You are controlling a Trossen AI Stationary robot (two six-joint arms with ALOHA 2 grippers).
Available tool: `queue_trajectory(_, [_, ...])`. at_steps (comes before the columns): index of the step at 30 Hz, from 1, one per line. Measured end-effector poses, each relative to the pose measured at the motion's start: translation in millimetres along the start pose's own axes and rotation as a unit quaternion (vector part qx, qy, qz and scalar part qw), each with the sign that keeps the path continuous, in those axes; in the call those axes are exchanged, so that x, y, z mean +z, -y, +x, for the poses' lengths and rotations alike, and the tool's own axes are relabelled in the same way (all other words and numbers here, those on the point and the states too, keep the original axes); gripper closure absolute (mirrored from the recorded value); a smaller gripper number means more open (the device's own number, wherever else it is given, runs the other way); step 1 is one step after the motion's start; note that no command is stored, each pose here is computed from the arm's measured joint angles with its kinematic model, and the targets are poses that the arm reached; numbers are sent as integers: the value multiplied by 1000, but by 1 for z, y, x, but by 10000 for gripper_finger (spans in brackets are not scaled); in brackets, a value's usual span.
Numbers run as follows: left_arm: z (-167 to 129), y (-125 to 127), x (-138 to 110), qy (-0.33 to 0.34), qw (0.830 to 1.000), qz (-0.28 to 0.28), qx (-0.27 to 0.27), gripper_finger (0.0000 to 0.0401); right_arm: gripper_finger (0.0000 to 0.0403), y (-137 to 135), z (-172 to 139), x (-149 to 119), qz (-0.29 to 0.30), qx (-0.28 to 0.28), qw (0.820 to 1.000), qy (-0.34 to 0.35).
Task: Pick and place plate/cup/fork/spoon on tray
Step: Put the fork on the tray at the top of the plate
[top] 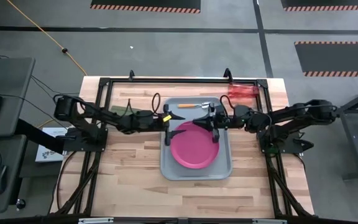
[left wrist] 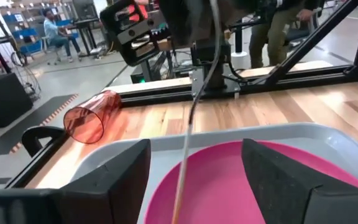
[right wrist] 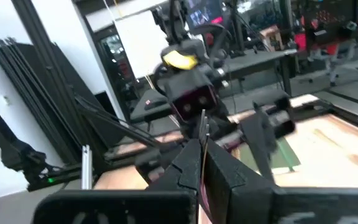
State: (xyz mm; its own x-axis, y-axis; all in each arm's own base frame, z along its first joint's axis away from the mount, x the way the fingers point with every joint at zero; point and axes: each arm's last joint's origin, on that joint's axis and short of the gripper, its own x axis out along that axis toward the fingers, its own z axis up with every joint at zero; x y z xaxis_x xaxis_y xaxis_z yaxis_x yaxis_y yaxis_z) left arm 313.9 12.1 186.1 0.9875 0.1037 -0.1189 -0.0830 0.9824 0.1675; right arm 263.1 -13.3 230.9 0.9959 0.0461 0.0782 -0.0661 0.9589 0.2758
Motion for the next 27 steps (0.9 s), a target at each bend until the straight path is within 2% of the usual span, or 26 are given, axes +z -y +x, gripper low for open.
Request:
queue_trajectory(7, [6,1,0,0,1000,0,-4,161,403,-8,5,-4,2,30,999,19])
queue_trajectory(13, [6,3,-1,1,999,0,-41,187,403,-13,6,-4,-6,43,998,33])
queue_trajectory(17, [6,4,-4,-16,999,0,-52,241,403,-15,6,-4,-19,39,998,35])
queue_trajectory(24, [6,4,-5,-18,998,19,-49,383,403,-15,6,-4,-21,39,998,35])
queue_trajectory(27, [6,4,-5,-20,998,24,-46,389,403,-15,6,-4,-22,39,998,35])
